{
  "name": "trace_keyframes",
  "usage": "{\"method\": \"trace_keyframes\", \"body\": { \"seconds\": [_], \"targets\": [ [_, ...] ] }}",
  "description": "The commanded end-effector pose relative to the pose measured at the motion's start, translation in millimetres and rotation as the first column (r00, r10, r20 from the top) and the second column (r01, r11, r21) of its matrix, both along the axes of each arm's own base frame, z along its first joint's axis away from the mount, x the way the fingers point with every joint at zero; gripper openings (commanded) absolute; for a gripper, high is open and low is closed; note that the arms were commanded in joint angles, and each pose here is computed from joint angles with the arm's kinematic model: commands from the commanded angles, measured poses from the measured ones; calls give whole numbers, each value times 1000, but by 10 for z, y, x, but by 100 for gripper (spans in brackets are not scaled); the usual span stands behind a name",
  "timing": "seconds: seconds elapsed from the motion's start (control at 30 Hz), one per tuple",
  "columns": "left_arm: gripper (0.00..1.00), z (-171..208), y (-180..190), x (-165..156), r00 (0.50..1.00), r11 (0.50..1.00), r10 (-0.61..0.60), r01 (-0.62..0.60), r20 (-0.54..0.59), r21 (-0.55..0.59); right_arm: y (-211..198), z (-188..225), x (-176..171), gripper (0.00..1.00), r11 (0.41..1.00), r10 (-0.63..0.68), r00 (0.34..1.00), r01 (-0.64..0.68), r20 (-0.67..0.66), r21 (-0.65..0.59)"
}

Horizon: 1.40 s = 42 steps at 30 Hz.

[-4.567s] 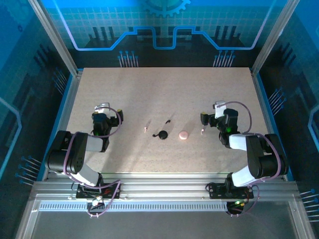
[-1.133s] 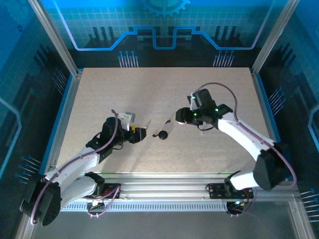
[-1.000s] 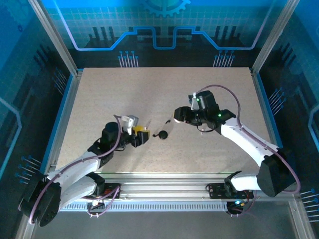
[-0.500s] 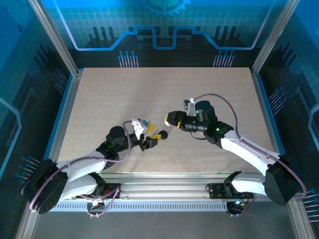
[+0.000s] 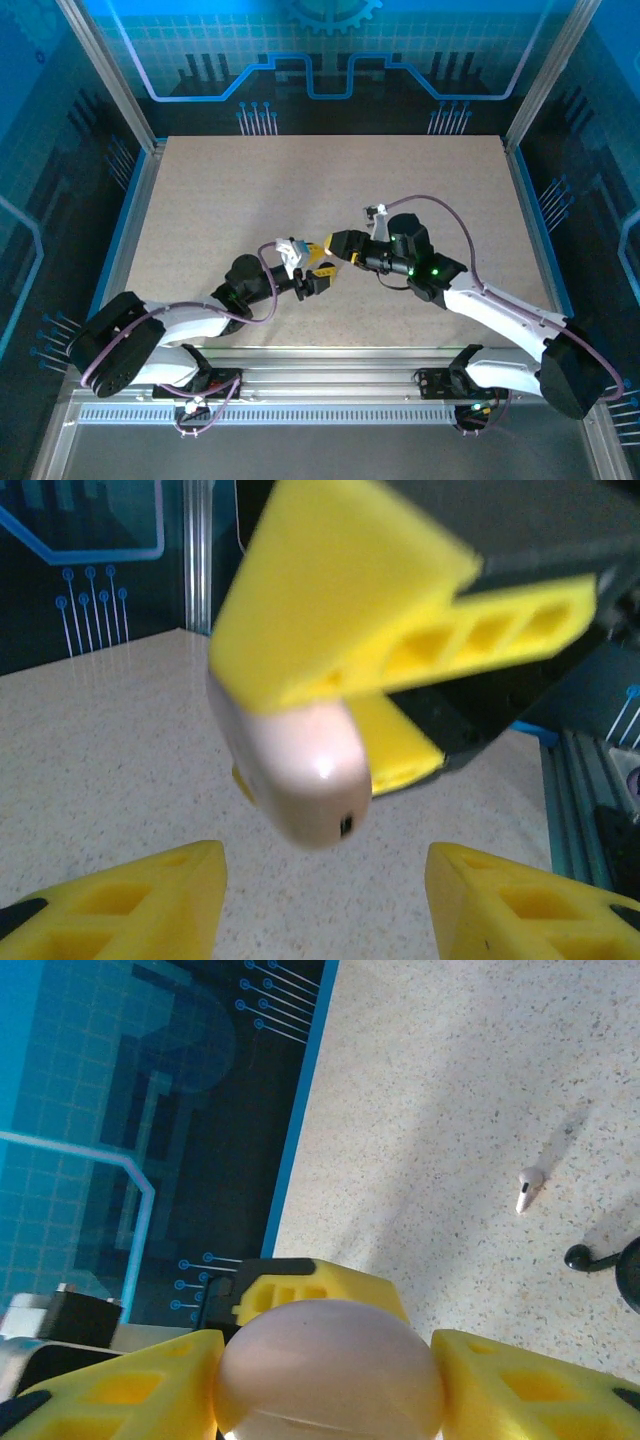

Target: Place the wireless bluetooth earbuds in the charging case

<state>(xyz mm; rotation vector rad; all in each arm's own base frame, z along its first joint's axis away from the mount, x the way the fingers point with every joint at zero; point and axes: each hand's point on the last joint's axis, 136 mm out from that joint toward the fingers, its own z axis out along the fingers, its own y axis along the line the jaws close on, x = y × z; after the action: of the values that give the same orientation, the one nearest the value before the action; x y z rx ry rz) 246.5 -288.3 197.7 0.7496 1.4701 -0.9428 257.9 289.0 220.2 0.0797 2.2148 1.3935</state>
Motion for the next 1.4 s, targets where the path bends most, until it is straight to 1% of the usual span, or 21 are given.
{"method": "trace_keyframes", "body": {
  "seconds": [0.0,0.3,0.37,0.53,0.67,0.87,0.93,0.97,1.07,1.13,1.2,1.3,1.37],
  "targets": [
    [55,312,-38,27,998,995,9,-3,65,-101,14,49,-16,56,1000,-19,999,19,28,16],
    [50,357,-19,122,997,985,61,-54,36,-164,8,5,-24,56,1000,-27,999,26,20,12],
    [47,345,-16,138,997,983,72,-66,31,-169,13,7,-29,56,1000,-25,1000,25,19,15],
    [46,365,-49,146,997,982,72,-65,34,-177,37,20,-40,56,1000,-16,1000,16,13,23],
    [41,394,-48,133,996,978,81,-73,37,-194,48,18,-49,56,1000,-14,1000,13,12,21],
    [28,379,-42,115,997,979,78,-73,19,-189,62,35,-59,57,1000,-9,1000,8,19,17],
    [26,389,-29,115,997,978,81,-78,10,-193,48,39,-57,60,1000,-10,1000,10,28,6],
    [24,396,-26,113,997,978,82,-79,6,-195,36,42,-59,63,1000,-11,999,11,37,-5],
    [21,420,-9,96,997,977,82,-81,-4,-198,-79,132,-55,77,997,-24,993,31,112,-66],
    [18,431,-19,77,998,980,68,-70,-16,-186,-204,255,-49,86,992,-30,980,53,195,-111],
    [17,435,-54,42,999,985,39,-44,-29,-164,-322,397,-58,90,988,-22,959,64,284,-140],
    [14,464,-96,-36,999,991,-8,4,-33,-130,-500,564,-91,90,979,16,912,68,410,-191],
    [13,506,-110,-102,999,991,-41,38,-23,-125,-588,637,-127,90,972,70,870,51,488,-230]
  ]
}}
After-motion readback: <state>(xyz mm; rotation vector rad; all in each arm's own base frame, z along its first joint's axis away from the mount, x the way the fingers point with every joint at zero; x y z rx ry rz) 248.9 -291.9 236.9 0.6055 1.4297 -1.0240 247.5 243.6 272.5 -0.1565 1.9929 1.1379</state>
